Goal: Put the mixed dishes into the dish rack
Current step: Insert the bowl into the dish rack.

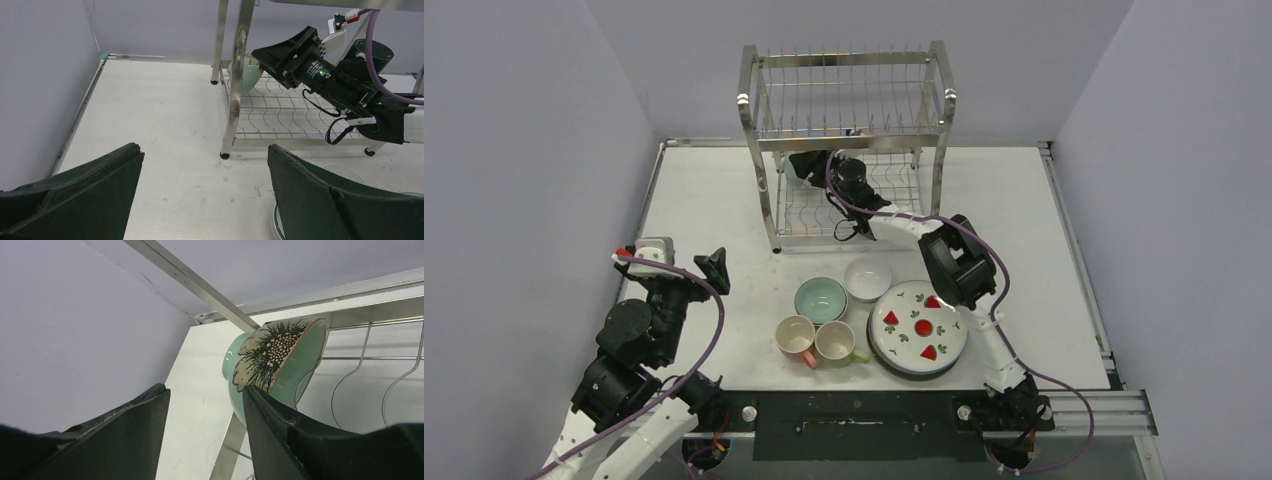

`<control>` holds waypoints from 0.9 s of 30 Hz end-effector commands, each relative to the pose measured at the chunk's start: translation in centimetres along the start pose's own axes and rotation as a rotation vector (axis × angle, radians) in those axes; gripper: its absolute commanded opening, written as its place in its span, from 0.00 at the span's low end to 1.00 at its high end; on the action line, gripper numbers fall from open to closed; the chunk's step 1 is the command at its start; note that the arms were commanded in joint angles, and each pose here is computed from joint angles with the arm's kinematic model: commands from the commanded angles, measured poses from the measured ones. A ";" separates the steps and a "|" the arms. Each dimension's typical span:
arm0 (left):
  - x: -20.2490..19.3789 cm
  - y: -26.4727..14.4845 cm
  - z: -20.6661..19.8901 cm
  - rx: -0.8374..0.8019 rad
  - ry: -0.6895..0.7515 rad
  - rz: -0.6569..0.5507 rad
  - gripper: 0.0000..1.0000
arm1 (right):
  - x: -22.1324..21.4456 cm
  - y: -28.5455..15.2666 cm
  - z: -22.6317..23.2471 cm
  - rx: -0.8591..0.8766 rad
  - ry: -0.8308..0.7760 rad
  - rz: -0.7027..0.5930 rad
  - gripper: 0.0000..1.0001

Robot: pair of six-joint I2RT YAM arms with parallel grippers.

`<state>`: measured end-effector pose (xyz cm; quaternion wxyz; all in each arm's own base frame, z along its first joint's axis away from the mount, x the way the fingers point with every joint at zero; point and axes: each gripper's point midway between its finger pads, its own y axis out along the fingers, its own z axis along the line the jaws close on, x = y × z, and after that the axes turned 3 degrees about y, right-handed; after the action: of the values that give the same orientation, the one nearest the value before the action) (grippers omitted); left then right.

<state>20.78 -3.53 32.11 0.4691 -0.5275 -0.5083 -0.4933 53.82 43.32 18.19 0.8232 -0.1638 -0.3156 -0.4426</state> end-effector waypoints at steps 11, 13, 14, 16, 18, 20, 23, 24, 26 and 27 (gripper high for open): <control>1.4 0.0 -0.1 -0.009 -0.024 -0.053 0.95 | 5.1 -1.6 5.3 0.092 -0.035 -0.088 0.59; 1.4 0.0 -0.1 -0.009 -0.024 -0.054 0.95 | 4.5 -2.1 4.1 0.046 -0.057 -0.074 0.59; 1.4 0.0 -0.1 -0.010 -0.025 -0.055 0.95 | 4.6 -2.3 3.3 0.014 -0.064 -0.086 0.59; 1.5 -0.1 -0.1 -0.011 -0.026 -0.056 0.95 | 4.2 -2.7 2.2 -0.015 -0.073 -0.086 0.61; 1.5 -0.1 -0.2 -0.013 -0.027 -0.056 0.95 | 3.6 -2.7 1.8 -0.014 -0.067 -0.075 0.62; 1.5 -0.1 -0.1 -0.011 -0.027 -0.057 0.95 | 3.3 -2.6 1.9 0.000 -0.056 -0.069 0.63; 1.5 -0.1 -0.1 -0.009 -0.027 -0.058 0.95 | 3.3 -2.2 2.1 0.001 -0.052 -0.067 0.64; 1.5 -0.1 -0.1 -0.010 -0.027 -0.058 0.95 | 3.2 -2.0 2.1 -0.002 -0.053 -0.065 0.64; 1.5 -0.1 -0.1 -0.010 -0.027 -0.059 0.95 | 3.5 -1.4 2.6 0.006 -0.053 -0.070 0.64; 1.5 -0.1 -0.1 -0.010 -0.028 -0.059 0.95 | 3.6 -1.2 2.8 0.008 -0.052 -0.070 0.64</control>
<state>20.70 -3.47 32.19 0.4672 -0.5271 -0.5101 -0.4936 52.52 41.15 16.43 0.8116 -0.2126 -0.3170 -0.4422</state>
